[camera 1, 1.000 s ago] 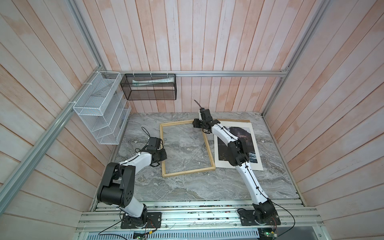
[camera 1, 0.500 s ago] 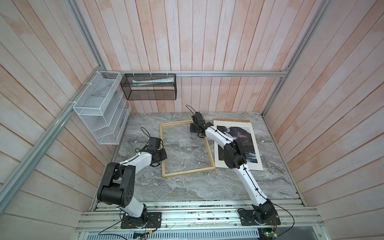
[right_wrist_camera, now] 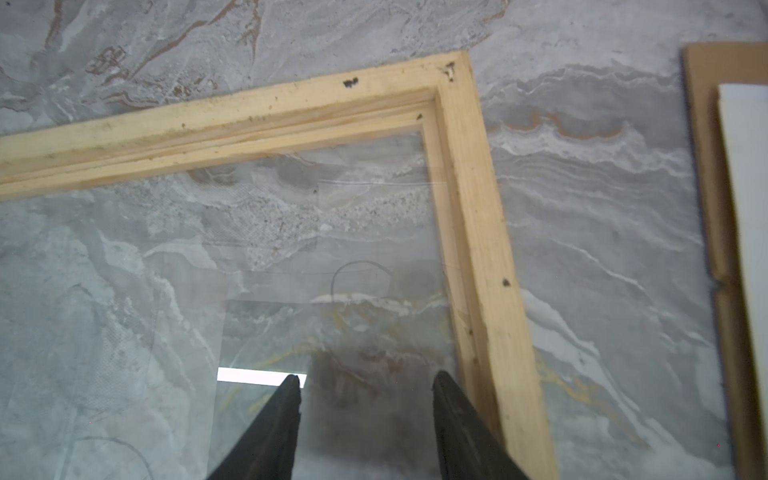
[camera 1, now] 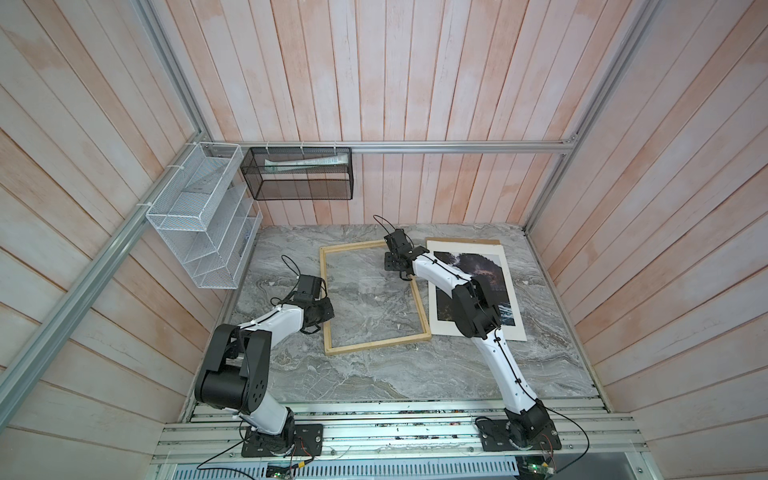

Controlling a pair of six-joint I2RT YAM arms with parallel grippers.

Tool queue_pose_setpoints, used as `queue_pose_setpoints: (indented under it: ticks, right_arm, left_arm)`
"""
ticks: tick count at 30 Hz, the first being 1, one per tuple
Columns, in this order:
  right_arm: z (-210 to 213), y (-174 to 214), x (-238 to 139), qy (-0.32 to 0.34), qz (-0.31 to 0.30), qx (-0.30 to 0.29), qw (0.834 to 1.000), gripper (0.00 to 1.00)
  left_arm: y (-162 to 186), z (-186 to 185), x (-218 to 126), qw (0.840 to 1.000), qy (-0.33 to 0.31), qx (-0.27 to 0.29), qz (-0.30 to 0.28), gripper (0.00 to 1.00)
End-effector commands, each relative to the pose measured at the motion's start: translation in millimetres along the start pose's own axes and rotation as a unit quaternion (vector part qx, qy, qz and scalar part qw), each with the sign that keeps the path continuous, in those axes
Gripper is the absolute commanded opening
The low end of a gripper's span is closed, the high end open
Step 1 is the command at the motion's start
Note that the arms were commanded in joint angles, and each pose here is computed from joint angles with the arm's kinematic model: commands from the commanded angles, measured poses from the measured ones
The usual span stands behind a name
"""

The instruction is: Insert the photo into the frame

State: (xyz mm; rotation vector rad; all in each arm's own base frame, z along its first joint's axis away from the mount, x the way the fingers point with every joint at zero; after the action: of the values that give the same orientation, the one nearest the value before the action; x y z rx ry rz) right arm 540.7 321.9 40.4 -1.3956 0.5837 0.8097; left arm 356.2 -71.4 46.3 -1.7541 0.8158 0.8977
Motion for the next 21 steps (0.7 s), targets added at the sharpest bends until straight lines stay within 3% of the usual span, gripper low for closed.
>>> queue_pose_setpoints:
  ticks: [1,12,21]
  right_arm:
    - [-39.4,85.4,15.9,0.056,0.132,-0.010,0.990,0.53]
    - [-51.6,142.8,-15.4,0.025,0.196,-0.003,0.980,0.52]
    - [-69.1,205.7,-44.7,0.037,0.257,-0.006,0.966,0.52]
  left_arm:
    - [-10.5,-2.2,0.0,1.000,0.004,-0.008,-0.026,0.16]
    - [-13.0,-2.9,-0.2,1.000,0.004,-0.009,-0.030,0.16]
    - [-12.8,-3.0,3.4,1.000,0.004,-0.009,-0.028,0.16]
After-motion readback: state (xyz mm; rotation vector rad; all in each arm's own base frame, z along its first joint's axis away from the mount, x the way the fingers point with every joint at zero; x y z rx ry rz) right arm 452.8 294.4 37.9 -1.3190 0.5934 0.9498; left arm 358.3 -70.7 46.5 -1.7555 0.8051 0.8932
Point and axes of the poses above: each gripper's point midway between its finger pads, its own x axis out along the fingers, its own z axis along the line the jaws close on, y = z × x, the point moved 1 cm from there along -x, back along the fingers, and after that the axes turned 1 degree about -x, right-handed, at the moved point
